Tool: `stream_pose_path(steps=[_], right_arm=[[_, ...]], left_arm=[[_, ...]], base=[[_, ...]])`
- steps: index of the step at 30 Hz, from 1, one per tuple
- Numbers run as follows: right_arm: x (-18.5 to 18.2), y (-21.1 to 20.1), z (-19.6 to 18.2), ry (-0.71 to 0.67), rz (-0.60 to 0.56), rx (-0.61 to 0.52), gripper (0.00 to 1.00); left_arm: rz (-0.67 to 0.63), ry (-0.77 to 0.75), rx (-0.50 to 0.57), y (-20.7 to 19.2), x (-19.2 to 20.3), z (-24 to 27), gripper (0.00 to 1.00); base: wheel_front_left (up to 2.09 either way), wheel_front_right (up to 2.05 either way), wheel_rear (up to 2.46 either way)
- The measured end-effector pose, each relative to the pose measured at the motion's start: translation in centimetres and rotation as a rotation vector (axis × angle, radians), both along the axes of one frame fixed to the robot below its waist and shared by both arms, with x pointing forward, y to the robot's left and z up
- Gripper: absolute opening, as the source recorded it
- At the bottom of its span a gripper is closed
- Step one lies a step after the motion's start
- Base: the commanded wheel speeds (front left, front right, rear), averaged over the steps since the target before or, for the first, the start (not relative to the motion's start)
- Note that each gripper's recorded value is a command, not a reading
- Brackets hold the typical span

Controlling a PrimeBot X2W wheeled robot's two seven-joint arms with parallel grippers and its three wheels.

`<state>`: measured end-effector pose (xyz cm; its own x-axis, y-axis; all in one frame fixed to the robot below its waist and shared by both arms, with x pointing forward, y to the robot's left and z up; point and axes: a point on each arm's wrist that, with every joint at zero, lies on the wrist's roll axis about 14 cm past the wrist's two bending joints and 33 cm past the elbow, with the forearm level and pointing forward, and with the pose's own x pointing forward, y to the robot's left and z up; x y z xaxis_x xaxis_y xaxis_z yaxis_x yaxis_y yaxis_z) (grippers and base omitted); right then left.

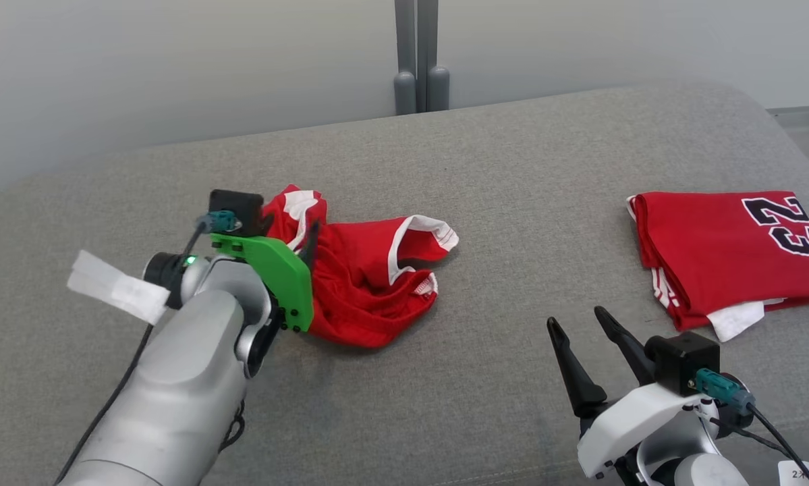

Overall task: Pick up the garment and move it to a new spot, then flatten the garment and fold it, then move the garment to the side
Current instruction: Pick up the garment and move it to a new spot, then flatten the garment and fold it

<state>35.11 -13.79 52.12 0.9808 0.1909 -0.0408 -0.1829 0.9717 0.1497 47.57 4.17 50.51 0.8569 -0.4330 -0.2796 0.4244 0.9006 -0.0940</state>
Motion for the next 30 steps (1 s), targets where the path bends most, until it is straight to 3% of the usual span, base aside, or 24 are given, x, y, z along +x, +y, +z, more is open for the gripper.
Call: stream_pose_path(steps=[13, 30], right_arm=[[-0.2, 0.0, 0.4, -0.008, 0.0, -0.013, 1.0], [-1.7, -4.0, -0.4, 0.023, -0.134, -0.032, 1.0]], left_arm=[[-0.279, 0.064, 0.032, -7.3, -6.0, -2.6, 1.0], [-0.382, 0.213, 0.124, -11.1, -7.3, -8.7, 1.0]], base=[[0.0, 0.0, 0.0], [0.0, 0.0, 0.0]])
